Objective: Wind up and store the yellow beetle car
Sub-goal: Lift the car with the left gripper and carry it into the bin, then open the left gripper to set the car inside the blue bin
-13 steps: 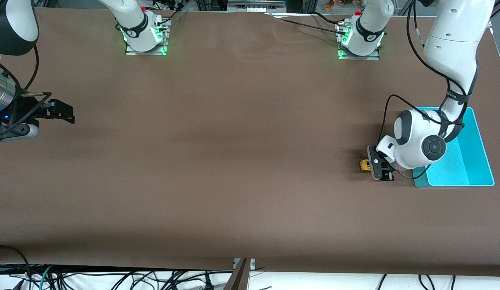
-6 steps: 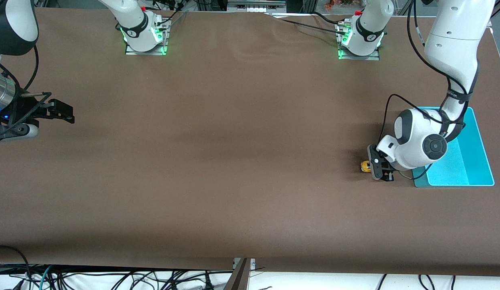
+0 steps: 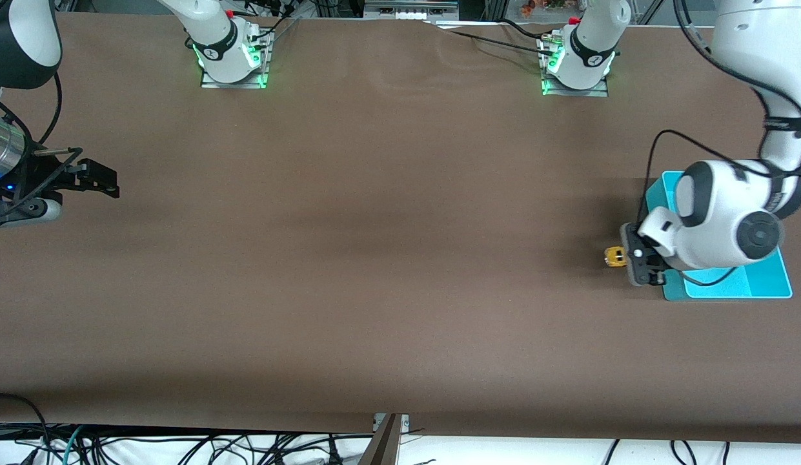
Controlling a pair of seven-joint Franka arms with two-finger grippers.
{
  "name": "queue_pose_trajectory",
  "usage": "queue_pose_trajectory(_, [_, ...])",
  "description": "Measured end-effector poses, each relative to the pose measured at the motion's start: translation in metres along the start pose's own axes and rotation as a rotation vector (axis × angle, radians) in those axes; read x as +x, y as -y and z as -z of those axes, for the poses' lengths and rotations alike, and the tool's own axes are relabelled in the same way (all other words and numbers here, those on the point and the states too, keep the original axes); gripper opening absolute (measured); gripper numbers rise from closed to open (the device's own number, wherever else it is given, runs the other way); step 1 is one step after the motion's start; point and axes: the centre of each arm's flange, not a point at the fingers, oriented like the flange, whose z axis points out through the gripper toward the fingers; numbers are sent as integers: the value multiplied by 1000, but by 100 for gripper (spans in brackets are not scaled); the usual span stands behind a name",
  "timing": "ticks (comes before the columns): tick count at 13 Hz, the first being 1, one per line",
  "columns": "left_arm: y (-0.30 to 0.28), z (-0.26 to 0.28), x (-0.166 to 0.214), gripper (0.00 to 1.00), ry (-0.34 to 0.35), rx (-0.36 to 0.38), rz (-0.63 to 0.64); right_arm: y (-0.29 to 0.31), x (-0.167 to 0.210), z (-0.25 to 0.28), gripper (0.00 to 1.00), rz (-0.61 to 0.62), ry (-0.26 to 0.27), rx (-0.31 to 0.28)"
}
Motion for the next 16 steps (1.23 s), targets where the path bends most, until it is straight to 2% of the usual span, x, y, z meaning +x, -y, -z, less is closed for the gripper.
queue_pose_trajectory(3, [3,34,-61,49,18,-45,5,0,0,0,100,-1,0,0])
queue_pose_trajectory(7, [-7,10,-175,49,-7,-99,1,-1,0,0,100,-2,-5,-1])
queue_pose_trajectory(9, [-15,-19,-216,49,-8,-110,-28,-1,1,1,100,-2,-7,-1])
queue_pose_trajectory(12, [-23,-61,-239,49,-9,-83,-37,-1,1,1,100,-2,-7,-1])
queue_pose_trajectory(16, [-29,-93,-235,50,-1,-38,-45,-1,1,1,100,-2,-8,-1])
